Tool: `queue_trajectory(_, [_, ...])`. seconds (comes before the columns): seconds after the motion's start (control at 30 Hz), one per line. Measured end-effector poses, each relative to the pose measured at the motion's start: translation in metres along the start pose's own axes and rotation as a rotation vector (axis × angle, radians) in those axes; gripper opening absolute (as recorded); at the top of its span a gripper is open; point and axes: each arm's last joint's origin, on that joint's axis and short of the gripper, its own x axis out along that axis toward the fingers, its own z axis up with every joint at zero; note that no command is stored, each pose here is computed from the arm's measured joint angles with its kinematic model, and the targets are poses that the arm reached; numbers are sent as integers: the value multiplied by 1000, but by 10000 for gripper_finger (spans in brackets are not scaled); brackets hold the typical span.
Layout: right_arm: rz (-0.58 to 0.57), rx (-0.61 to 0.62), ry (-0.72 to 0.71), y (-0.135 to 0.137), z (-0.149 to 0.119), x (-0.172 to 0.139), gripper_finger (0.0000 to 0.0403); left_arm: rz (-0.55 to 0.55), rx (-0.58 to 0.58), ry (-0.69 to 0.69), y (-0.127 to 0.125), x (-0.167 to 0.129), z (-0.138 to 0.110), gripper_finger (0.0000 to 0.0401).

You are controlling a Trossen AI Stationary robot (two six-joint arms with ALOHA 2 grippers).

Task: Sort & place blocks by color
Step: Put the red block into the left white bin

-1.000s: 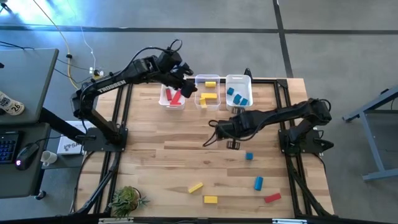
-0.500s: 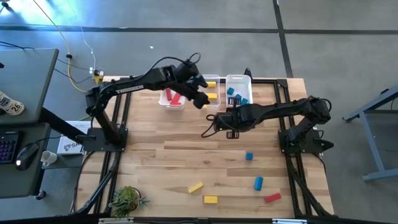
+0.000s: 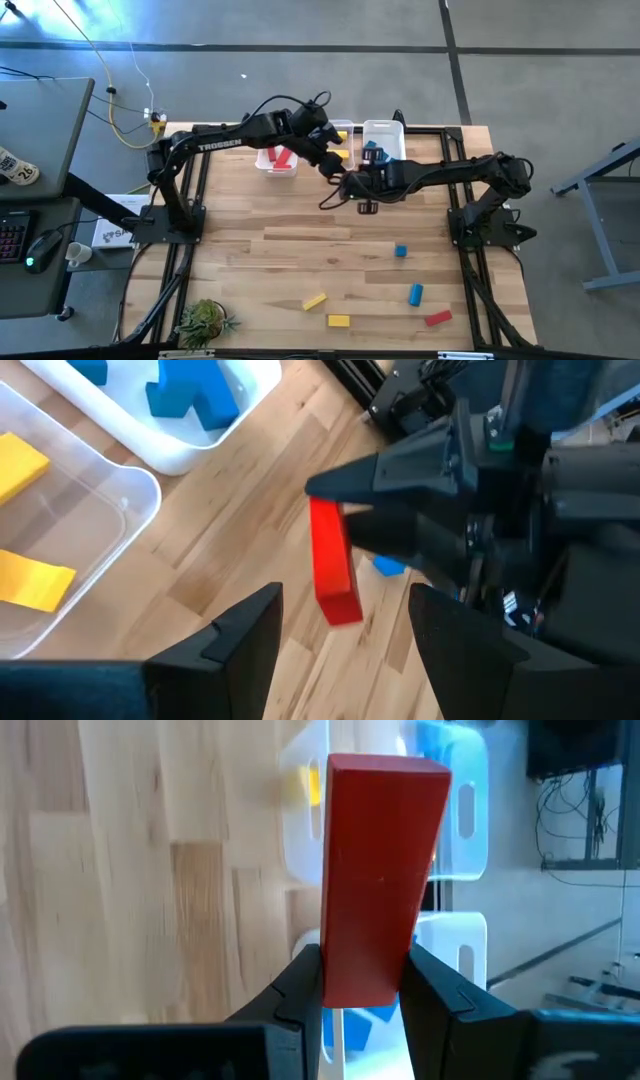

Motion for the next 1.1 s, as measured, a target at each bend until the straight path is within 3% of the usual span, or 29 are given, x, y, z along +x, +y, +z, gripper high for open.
queue_trajectory(0.67, [-115,94,-119,-7,15,-1,76,2,31,-16,0,0,1,199])
queue_trajectory(1.1, [-116,97,-120,-8,15,-1,76,58,110,-35,1,0,1,97])
